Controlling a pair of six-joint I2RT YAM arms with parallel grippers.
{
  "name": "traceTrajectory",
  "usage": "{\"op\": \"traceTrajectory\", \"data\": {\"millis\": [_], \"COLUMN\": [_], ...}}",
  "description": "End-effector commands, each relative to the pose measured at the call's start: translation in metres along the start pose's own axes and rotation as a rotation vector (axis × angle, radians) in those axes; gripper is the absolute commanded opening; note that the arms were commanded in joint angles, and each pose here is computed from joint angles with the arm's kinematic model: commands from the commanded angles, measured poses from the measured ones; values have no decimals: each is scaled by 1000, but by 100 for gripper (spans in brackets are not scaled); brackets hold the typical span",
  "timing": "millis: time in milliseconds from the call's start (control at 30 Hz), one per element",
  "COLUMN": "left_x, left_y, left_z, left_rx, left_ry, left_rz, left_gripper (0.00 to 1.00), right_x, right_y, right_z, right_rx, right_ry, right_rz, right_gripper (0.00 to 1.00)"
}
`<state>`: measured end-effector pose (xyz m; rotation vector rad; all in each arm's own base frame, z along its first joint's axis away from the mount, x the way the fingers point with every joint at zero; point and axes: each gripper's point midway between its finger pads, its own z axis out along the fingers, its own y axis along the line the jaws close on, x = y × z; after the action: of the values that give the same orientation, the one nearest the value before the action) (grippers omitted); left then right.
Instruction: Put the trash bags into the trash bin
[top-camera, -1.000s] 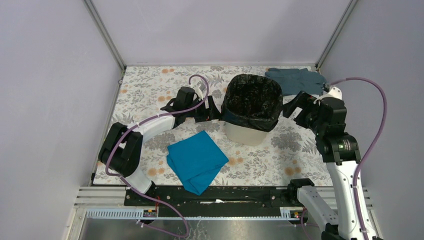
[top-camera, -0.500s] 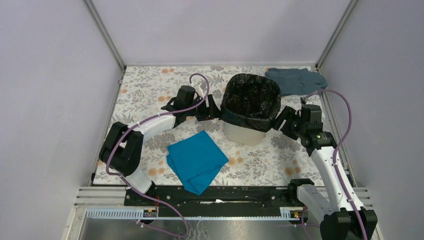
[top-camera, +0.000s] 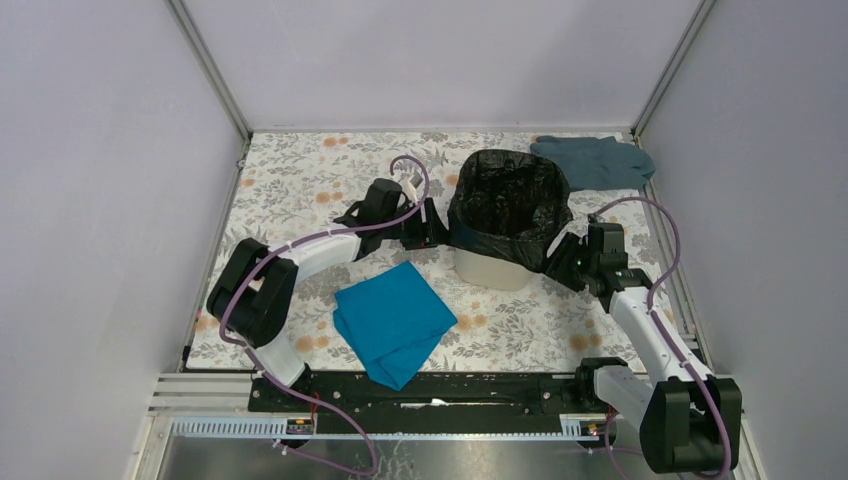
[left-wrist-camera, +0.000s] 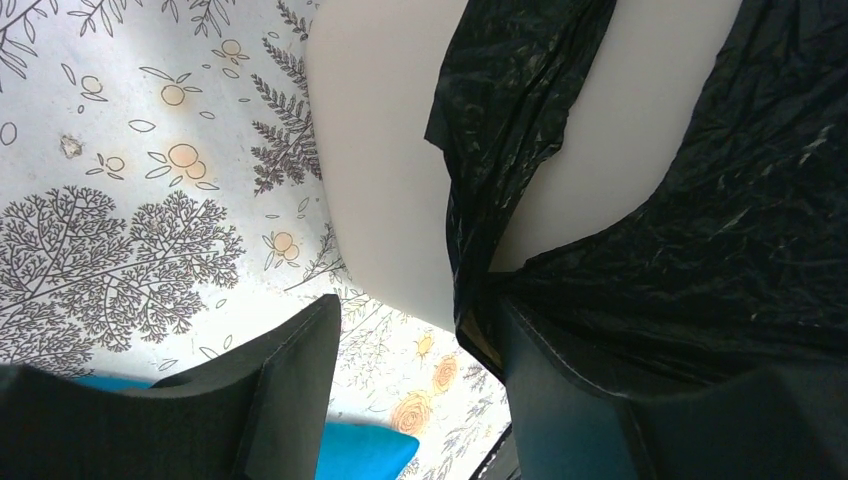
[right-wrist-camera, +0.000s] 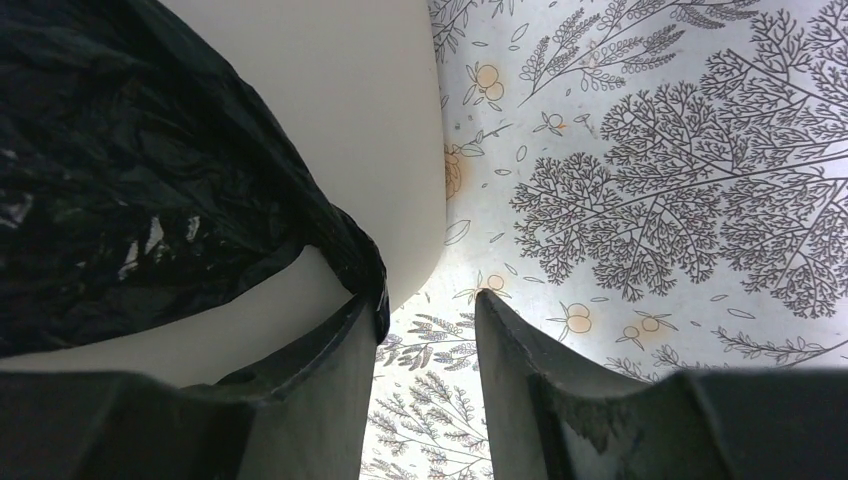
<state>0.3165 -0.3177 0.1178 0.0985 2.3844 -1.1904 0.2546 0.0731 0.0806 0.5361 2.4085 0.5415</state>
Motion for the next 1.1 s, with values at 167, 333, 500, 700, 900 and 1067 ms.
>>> {"op": "traceTrajectory", "data": {"millis": [167,333,500,700,900,1067], "left_x": [-8,-17,-24,-55,-84,-92], "left_y": [-19,-11,-11,-25,-54,-51], "left_z": [-10,-36,-67,-93,-75,-44], "left_rx": [28,-6,-32,-29,105,145], "left_ry": [-30,-64,-107,-202,-210,-206], "left_rz": [73,82,109,134,91,43], "left_gripper": [66,74,80,84,85,84], "right_x": [-43,-81,-117,-145,-124,-98], "right_y": [-8,-3,16,113,211,194], "right_z": [-48,-104,-153,-185,-162,-99], "right_rx": [185,289,299,-86,-328,-86], "right_ry": [-120,-245,-360,-377,-165,-50], "right_rz": [-70,-104,-183,-345,-465,-560], "right_gripper": [64,80,85,90,88,89]}}
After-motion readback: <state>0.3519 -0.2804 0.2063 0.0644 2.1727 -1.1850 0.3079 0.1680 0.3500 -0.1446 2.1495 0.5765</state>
